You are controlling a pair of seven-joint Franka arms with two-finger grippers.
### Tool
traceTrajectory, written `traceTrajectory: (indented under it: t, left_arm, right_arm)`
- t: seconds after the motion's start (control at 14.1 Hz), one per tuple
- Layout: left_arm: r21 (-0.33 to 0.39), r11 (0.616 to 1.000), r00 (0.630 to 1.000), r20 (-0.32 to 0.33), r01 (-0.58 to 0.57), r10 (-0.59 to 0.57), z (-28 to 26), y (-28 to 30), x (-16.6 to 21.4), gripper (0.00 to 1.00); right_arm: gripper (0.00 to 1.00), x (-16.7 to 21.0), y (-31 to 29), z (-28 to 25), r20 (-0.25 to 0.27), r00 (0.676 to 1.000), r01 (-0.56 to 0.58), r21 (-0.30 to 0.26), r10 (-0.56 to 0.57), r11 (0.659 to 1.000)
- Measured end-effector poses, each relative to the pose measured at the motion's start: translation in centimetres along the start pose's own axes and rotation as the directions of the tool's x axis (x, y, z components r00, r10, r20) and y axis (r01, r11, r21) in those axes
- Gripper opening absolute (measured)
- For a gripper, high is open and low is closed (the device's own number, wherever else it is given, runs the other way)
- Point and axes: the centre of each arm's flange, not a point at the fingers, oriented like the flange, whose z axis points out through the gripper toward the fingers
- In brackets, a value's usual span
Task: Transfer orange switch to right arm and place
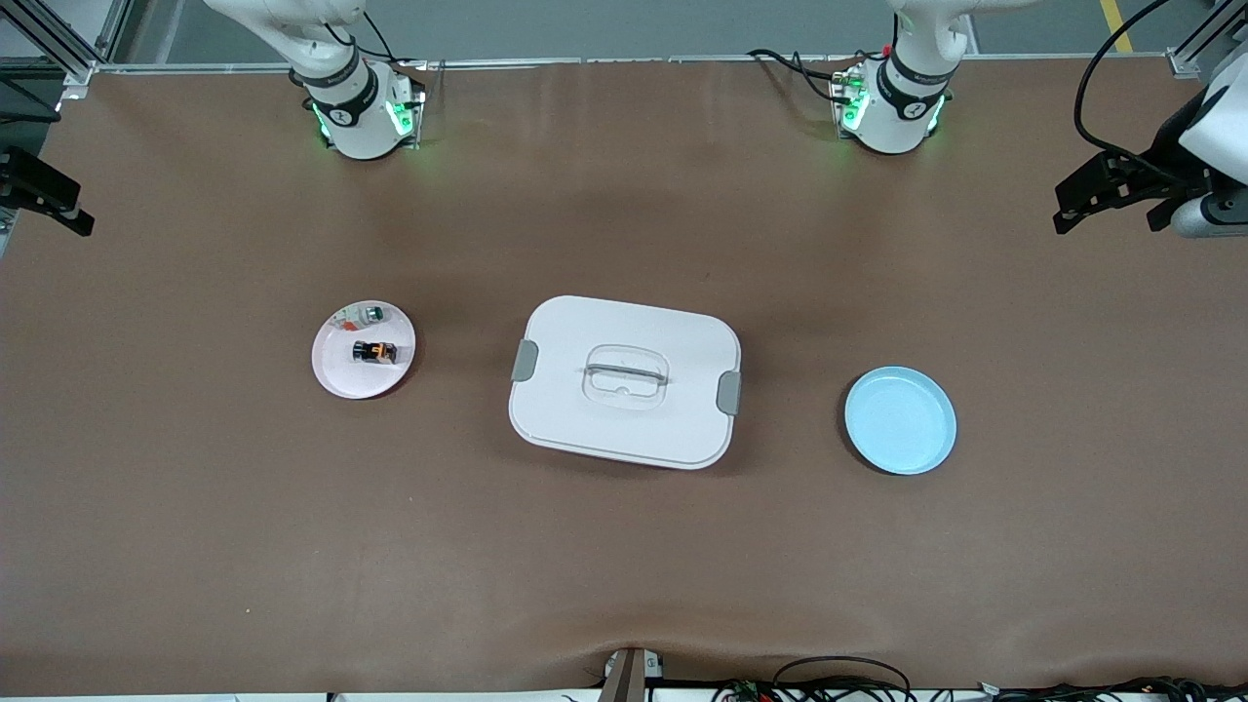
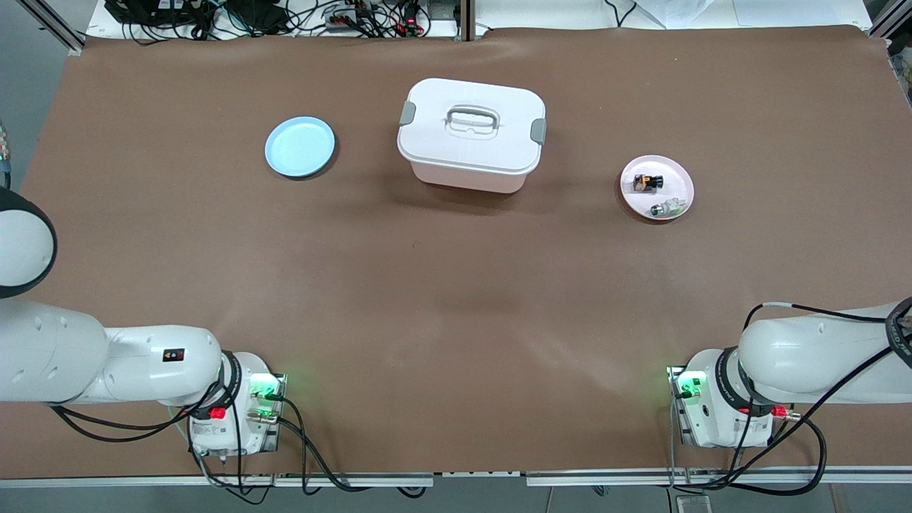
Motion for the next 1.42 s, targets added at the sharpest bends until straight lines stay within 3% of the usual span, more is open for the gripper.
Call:
traceTrajectory:
  t: [0.21, 0.57, 1.42]
  left_arm:
    - [-0.001, 1.0, 1.0, -0.006, 0.001, -0.001, -0.3, 0.0, 0.0, 1.0]
    - [-0.001, 1.0, 1.0, -0.008, 0.003, -0.003, -0.4, -0.2, 0.0, 1.0]
    - [-0.001, 1.0, 1.0, -0.008, 0.006, -0.006, -0.4, -0.3, 0.0, 1.0]
  right_arm:
    - [1.0, 0.3, 0.1, 0.2, 0.016, 1.0, 0.001, 0.003, -0.001, 1.0]
    - [1.0, -0.4, 0.2, 1.5, 0.1, 0.995, 0.0, 0.02, -0.002, 1.0]
    - [1.0, -2.8, -0.3, 2.2, 0.12, 0.993, 0.006, 0.023, -0.009, 1.0]
